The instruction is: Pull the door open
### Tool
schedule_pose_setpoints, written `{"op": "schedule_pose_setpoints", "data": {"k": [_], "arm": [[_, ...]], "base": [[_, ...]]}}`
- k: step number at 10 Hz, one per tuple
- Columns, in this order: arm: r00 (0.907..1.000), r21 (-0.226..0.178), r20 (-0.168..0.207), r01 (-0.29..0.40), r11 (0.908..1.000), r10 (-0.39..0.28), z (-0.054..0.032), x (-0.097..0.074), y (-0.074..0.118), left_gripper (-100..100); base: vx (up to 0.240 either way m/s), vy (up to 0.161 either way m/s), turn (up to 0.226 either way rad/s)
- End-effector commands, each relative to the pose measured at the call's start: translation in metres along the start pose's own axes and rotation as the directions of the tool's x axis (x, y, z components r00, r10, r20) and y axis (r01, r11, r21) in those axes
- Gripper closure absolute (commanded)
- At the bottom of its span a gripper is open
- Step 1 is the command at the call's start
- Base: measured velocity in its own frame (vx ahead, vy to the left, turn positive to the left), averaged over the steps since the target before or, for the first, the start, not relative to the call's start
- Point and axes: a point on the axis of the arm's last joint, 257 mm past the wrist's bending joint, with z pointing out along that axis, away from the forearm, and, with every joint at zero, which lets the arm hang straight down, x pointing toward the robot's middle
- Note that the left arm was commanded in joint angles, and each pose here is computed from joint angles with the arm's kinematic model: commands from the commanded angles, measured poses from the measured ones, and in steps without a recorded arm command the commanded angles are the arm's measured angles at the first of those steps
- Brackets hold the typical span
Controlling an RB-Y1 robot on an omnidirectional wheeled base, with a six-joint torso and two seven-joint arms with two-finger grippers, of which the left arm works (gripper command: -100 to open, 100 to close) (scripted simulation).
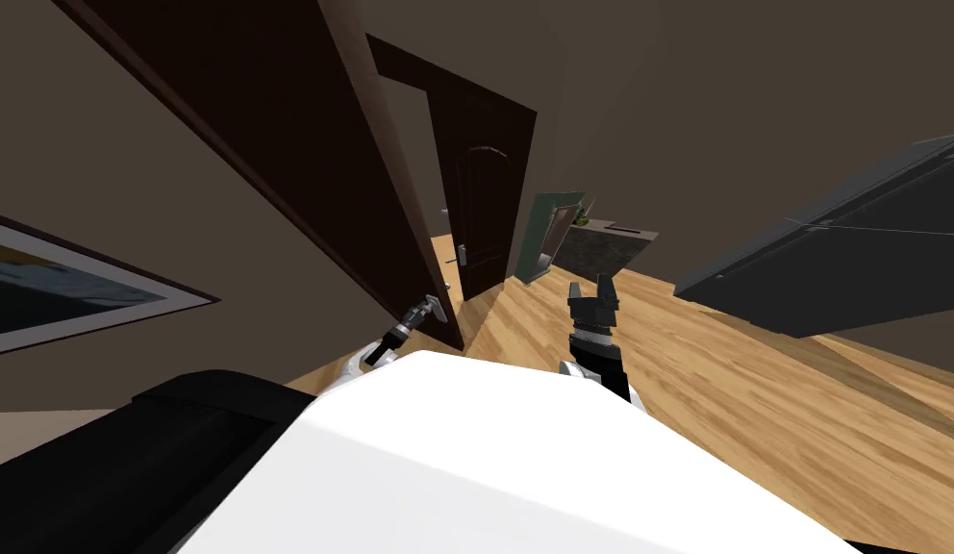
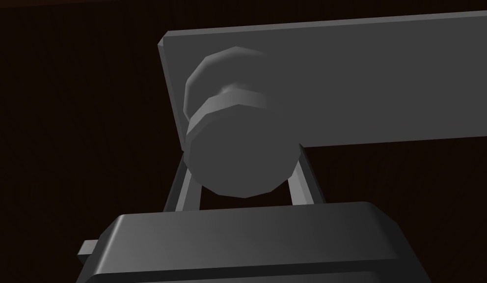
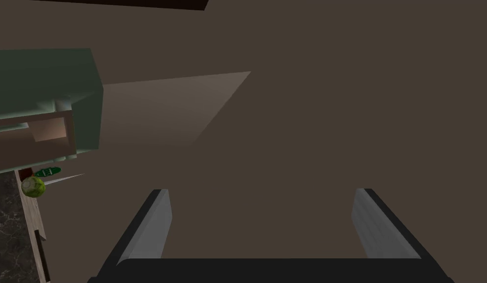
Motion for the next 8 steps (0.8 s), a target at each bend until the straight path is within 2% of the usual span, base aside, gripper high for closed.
{"op": "schedule_pose_setpoints", "data": {"k": [1, 3, 4, 8], "arm": [[0.9996, 0.001, -0.026, 0.011, 0.9999, -0.011, -0.0059, 0.009, 0.002, 100], [0.9991, 0.002, -0.04, 0.012, 0.9999, -0.012, -0.0097, 0.01, 0.002, 100], [0.9997, 0.001, -0.026, 0.003, 1.0, -0.003, -0.0069, 0.003, 0.0, 100], [0.9981, 0.0, -0.06, 0.007, 1.0, -0.007, -0.0182, 0.006, 0.002, 100]], "base": [[-0.188, 0.099, -0.132], [-0.188, 0.119, -0.108], [-0.073, 0.054, -0.018], [-0.184, 0.099, -0.151]]}}
